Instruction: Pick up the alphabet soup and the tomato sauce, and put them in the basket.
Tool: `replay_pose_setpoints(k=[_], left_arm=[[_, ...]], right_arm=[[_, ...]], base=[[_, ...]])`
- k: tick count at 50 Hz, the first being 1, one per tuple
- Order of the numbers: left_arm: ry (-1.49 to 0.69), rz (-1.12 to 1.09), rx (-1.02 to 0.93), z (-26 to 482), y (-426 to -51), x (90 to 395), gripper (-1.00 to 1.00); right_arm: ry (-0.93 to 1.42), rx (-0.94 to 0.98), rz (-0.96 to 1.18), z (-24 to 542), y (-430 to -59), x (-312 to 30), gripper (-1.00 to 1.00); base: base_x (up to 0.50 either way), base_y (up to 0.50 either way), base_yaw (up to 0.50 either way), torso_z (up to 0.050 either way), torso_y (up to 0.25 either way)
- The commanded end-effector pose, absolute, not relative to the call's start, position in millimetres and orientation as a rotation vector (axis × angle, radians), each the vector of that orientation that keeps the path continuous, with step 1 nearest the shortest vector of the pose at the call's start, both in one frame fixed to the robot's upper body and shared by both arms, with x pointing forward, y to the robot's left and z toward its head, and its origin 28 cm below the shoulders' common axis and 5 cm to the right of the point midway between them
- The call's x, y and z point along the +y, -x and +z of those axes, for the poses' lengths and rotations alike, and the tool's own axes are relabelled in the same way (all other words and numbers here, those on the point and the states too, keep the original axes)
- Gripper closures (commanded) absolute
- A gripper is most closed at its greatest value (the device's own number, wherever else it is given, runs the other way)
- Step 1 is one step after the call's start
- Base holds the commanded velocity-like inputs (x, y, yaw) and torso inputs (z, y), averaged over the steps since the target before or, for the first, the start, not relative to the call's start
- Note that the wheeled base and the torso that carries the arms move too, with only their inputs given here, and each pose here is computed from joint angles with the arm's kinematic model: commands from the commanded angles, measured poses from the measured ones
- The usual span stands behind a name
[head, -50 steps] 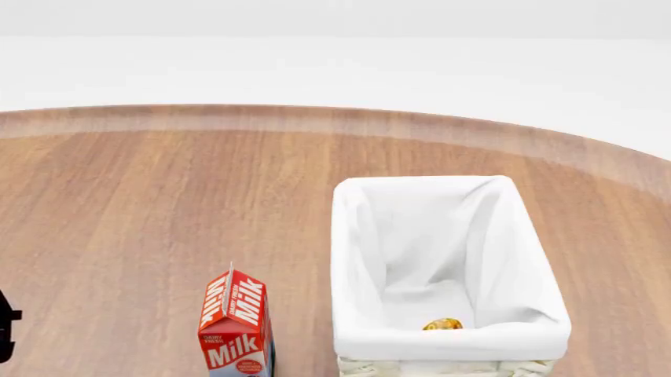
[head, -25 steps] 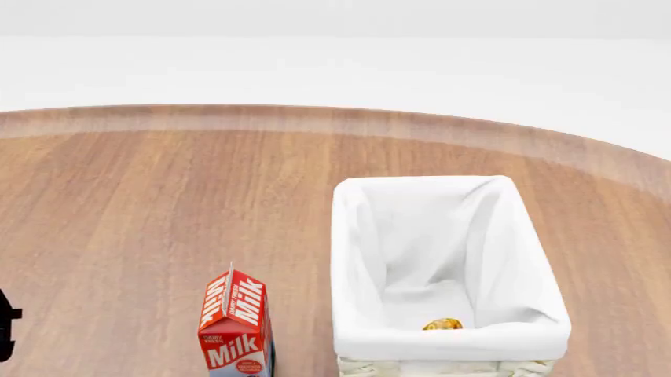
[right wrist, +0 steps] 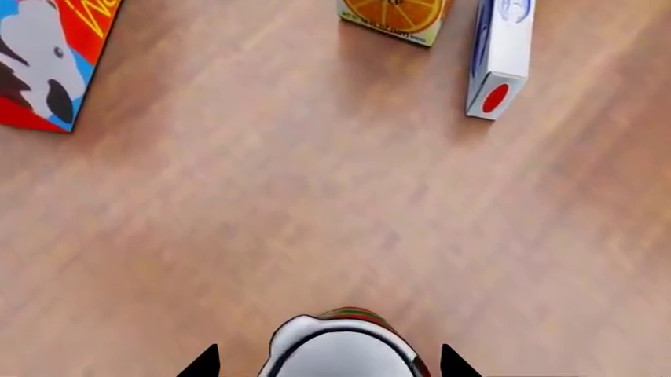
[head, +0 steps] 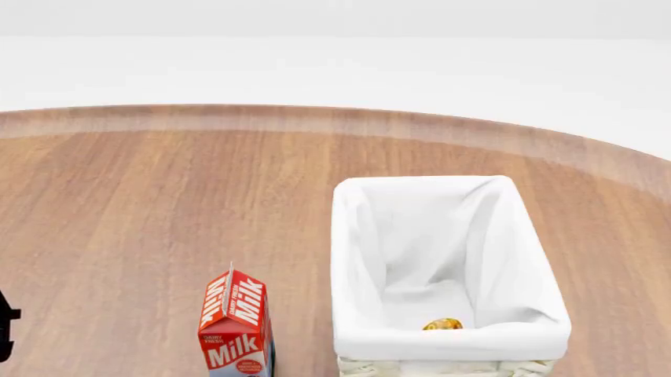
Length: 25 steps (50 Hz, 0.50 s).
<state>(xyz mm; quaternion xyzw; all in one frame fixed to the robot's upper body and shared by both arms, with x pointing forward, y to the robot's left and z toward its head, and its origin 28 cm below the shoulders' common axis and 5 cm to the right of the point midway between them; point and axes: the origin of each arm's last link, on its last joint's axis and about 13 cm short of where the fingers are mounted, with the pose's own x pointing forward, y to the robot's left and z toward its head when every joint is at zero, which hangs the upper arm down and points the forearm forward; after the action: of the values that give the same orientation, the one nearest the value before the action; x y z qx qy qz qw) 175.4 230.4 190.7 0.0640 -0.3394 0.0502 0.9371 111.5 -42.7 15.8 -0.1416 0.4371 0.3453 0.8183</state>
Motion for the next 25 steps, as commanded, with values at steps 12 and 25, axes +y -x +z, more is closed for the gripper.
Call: replay_pose_setpoints(k=[12, 25], left_arm=[[-0.132, 0.102, -0.690, 189.3, -175.8, 230.2, -1.00], [-0.132, 0.101, -0.686, 187.3, -176.6, 230.0, -1.00]], right_arm=[[0.283, 0.967, 0.705, 0.5, -114.7, -47.2, -1.00], [0.283, 0.938, 0.711, 5.7, -114.4, -46.4, 1.00]], base=[[0.00, 0.00, 0.00, 0.000, 0.000], [0.00, 0.00, 0.00, 0.000, 0.000]])
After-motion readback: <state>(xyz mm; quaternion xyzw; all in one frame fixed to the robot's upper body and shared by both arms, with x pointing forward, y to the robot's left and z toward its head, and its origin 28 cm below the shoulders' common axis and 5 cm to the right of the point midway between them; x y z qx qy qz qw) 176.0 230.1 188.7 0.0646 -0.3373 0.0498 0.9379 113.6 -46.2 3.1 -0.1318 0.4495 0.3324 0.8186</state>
